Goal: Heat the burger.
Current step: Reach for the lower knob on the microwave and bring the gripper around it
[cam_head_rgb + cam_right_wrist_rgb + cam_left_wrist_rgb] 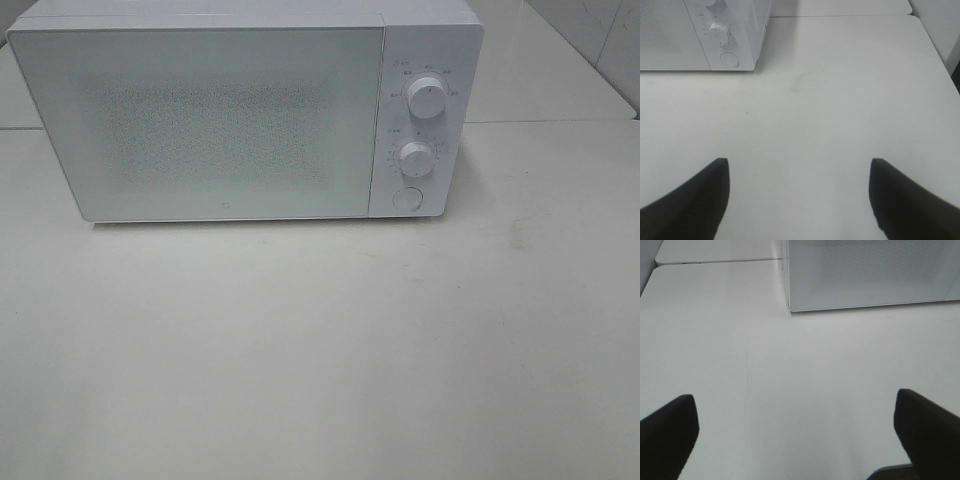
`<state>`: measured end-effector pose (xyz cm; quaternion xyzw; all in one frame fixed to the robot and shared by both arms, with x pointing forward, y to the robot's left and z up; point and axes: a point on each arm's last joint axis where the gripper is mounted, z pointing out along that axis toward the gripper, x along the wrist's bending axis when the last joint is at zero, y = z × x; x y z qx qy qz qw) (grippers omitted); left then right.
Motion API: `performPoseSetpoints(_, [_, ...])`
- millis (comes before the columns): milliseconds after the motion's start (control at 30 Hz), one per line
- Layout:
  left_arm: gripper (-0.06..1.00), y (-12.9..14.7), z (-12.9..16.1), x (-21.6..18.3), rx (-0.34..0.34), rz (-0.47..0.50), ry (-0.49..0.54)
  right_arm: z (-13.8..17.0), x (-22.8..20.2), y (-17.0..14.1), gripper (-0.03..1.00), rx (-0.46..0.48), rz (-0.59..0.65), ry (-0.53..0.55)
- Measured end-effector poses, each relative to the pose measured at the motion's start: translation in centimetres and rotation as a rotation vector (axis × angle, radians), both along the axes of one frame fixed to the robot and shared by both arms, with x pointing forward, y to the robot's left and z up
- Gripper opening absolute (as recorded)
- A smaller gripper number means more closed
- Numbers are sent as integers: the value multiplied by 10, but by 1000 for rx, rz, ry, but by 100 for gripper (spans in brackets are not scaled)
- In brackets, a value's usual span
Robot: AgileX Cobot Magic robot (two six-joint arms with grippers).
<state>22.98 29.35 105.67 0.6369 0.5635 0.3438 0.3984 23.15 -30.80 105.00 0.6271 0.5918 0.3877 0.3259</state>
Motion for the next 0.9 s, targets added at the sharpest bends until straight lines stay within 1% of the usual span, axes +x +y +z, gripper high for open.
performPoseSetpoints(900, [98, 1, 0, 0, -3, 8, 1, 0, 0, 0, 75, 2, 1, 0])
